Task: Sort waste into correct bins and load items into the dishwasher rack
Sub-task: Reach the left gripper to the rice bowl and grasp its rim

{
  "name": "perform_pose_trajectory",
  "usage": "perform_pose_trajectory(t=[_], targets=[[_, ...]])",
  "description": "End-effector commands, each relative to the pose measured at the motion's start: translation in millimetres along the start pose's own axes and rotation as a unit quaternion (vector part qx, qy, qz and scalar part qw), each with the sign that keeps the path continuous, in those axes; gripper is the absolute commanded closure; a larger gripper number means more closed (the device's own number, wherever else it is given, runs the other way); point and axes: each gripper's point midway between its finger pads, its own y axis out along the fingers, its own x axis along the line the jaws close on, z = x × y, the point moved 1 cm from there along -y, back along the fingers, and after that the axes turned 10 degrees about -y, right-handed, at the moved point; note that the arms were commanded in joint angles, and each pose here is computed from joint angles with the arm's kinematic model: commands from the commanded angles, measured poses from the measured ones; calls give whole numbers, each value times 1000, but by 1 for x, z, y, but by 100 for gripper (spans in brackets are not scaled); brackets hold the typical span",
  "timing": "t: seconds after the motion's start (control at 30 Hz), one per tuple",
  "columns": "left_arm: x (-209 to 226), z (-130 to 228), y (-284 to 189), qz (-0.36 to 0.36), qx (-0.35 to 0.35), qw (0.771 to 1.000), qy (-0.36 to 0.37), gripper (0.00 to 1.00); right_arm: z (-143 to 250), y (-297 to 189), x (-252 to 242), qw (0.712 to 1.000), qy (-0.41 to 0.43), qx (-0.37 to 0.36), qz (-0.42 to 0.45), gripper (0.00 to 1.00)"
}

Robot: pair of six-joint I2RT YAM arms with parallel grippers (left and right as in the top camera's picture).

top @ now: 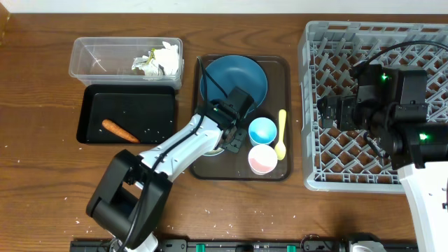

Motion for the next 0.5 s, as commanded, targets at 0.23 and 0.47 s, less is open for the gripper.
perform_pose_trajectory(t=[0.23, 0.47], targets=[[12, 13, 19, -34, 20, 999, -26, 70, -5, -3, 0, 1000, 7, -6, -2, 1], [8, 1, 4, -24, -3, 999, -29, 71, -5, -3, 0, 1000, 6, -7, -2, 1]])
